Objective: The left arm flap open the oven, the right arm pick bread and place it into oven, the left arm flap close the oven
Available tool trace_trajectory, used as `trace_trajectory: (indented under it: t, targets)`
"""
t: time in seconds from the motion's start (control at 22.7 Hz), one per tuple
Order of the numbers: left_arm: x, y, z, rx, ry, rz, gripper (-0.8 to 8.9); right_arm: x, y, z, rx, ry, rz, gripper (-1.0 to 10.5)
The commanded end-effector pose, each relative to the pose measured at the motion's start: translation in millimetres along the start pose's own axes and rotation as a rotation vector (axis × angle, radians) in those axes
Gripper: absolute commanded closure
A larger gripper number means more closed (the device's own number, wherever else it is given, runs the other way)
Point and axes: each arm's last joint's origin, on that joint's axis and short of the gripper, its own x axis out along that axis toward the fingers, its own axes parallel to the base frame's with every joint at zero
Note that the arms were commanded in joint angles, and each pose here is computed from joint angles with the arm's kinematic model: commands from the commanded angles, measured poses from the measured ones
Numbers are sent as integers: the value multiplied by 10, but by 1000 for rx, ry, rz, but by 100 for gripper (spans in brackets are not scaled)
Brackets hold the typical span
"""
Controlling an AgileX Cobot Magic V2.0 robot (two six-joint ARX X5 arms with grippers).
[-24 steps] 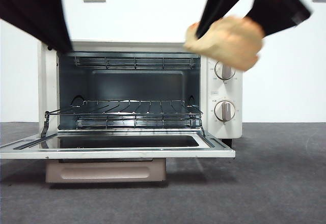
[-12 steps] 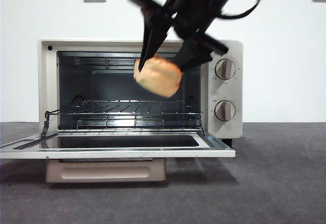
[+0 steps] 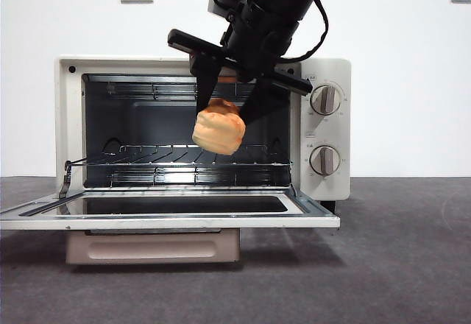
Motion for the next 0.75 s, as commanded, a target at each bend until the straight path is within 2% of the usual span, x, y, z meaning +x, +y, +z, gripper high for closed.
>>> trace_trajectory:
  t: [0.04,0.31,0.49,0.75]
  targets:
    - [-32,-9,11,2,-21,-8,798,76,32,14,24,-14,-19,618]
    - [-44,-10,3,3,-25,-8,798,82,25,14,25,-15,-26,611]
    - [-44,-10,4,3,-26,-8,798,73,28,6,23,-6,-28,549]
    - [-43,-11,16,5,-38,-10,798,-73,90,13,-3,-1,-15,549]
